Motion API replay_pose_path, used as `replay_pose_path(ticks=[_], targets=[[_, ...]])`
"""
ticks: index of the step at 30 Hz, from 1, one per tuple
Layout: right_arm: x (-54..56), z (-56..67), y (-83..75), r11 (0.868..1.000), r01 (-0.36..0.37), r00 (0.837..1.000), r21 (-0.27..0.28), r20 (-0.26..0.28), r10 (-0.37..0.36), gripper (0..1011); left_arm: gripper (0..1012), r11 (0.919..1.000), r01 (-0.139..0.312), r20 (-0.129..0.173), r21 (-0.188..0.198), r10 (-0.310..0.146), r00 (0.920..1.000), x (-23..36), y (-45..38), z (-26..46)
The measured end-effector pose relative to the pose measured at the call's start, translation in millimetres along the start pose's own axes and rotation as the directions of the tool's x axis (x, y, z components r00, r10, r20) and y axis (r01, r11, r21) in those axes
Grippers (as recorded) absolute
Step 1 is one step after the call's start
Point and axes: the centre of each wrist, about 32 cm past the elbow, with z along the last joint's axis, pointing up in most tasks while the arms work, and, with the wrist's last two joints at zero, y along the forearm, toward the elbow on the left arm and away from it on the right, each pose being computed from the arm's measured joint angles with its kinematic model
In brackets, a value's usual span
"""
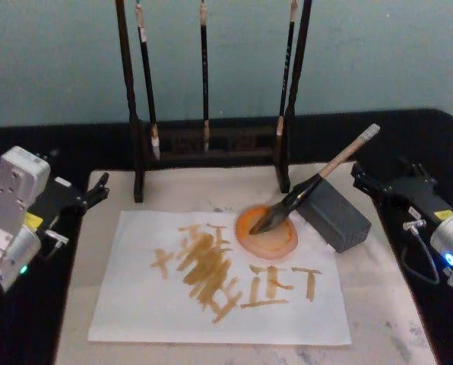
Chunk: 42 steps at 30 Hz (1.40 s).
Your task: Pick up the brush from the inkstone, write on the paper, then place the brush back to its original position.
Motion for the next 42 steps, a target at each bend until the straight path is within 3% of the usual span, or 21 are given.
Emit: replay_pose_path(ticks=[3,7,16,24,27,28,33,42], targets=[[-0.4,1.3,3.3,1.0,-0.002,0.995,-0.004,-0.103,0.002,1000,1010,1.0,0.0,0.0,0.0,0.0,1.0,0.0,0.0,0.0],[-0.9,2.4,9.9,1.0,-0.015,0.974,-0.007,-0.227,0.013,1000,1010,1.0,0.0,0.0,0.0,0.0,1.0,0.0,0.0,0.0],[-1.8,3.0,27.5,0.999,-0.039,0.92,-0.005,-0.39,0.033,1000,1010,1.0,0.0,0.0,0.0,0.0,1.0,0.0,0.0,0.0],[0.7,3.1,41.4,0.999,-0.049,0.87,-0.01,-0.492,0.038,1000,1010,1.0,0.0,0.0,0.0,0.0,1.0,0.0,0.0,0.0],[1.6,2.1,47.2,0.999,-0.05,0.838,-0.013,-0.544,0.035,1000,1009,1.0,0.0,0.0,0.0,0.0,1.0,0.0,0.0,0.0],[1.6,2.1,47.2,0.999,-0.05,0.838,-0.013,-0.544,0.035,1000,1010,1.0,0.0,0.0,0.0,0.0,1.0,0.0,0.0,0.0],[2.3,0.6,55.5,0.999,-0.052,0.795,-0.01,-0.606,0.036,1000,1010,1.0,0.0,0.0,0.0,0.0,1.0,0.0,0.0,0.0],[2.8,-0.4,64.7,0.998,-0.056,0.763,-0.008,-0.645,0.038,1000,1010,1.0,0.0,0.0,0.0,0.0,1.0,0.0,0.0,0.0]])
